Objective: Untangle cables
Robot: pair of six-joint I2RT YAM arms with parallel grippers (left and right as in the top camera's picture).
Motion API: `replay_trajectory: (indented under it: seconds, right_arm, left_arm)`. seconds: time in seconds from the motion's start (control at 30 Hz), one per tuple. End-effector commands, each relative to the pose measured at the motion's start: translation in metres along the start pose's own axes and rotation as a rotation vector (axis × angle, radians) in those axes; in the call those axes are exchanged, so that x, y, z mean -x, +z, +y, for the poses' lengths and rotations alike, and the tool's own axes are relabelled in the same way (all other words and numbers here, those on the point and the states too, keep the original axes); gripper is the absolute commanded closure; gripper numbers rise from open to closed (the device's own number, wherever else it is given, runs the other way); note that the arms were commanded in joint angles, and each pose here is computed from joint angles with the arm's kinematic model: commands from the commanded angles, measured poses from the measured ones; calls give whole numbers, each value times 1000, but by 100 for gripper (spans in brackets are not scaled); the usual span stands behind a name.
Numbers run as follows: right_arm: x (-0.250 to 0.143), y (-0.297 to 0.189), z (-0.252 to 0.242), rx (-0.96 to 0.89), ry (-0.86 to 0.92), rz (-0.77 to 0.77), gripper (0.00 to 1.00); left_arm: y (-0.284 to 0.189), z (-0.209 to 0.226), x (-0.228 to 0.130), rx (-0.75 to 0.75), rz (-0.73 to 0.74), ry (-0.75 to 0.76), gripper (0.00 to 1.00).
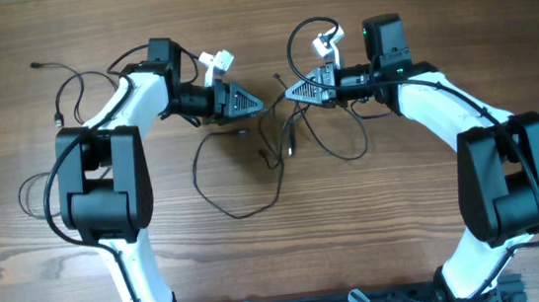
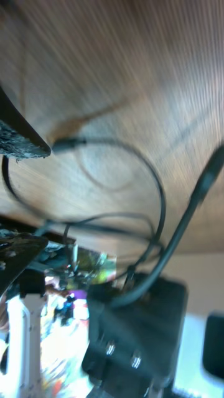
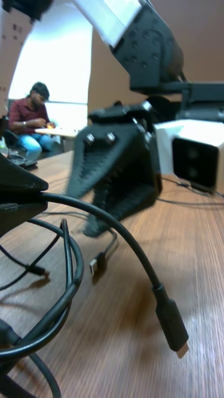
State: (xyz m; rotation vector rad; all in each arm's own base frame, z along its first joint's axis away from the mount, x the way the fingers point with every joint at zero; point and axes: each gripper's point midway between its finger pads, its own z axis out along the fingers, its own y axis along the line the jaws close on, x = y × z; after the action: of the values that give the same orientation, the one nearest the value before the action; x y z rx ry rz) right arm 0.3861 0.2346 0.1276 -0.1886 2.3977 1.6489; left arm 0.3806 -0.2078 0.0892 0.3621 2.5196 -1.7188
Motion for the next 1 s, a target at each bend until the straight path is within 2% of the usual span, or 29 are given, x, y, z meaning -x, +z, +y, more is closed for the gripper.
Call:
replay_trajectory:
  seconds: [0.0, 0.17, 0.23, 0.3, 0.33, 0.4, 0.47, 0.5, 0.57, 0.63, 0.67, 0.8, 0.97]
  right_arm:
    - [6, -1, 10, -23, -54, -23, 96]
    - [1, 6, 15, -16, -66, -6, 96]
    - [1, 7, 15, -16, -67, -5, 96]
    - [1, 7, 15, -15, -66, -3, 96]
    - [0, 7, 16, -14, -66, -2, 96]
    - [0, 7, 17, -4, -67, 2, 96]
    - [1, 7, 18, -3, -42, -2, 96]
    - [4, 7, 20, 3, -41, -11, 96]
    - [14, 5, 31, 25, -66, -44, 96]
    - [22, 1, 43, 38, -100, -74, 96]
    - [27, -1, 45, 28, -100, -98, 96]
    - [39, -9, 41, -45, -72, -174, 96]
    - [34, -28, -12, -260, 110, -218, 96]
  left_arm:
    - [9, -10, -4, -83, 13, 64, 56]
    - [19, -5, -6, -33, 35, 97, 55]
    - [23, -4, -7, -16, 44, 109, 58]
    - [27, -2, -7, -2, 50, 121, 70]
    - [29, 0, -7, 16, 54, 128, 83]
    - [30, 7, -6, 59, 55, 125, 96]
    - [28, 23, -1, 153, 42, 63, 96]
    - [25, 41, 3, 263, 23, -4, 96]
    - [-2, 97, 7, 625, -68, -214, 96]
    - [-29, 126, 6, 849, -144, -325, 96]
    - [-35, 131, 5, 889, -156, -334, 96]
    - [-40, 134, 5, 897, -161, -348, 96]
    - [-56, 140, 2, 902, -183, -410, 96]
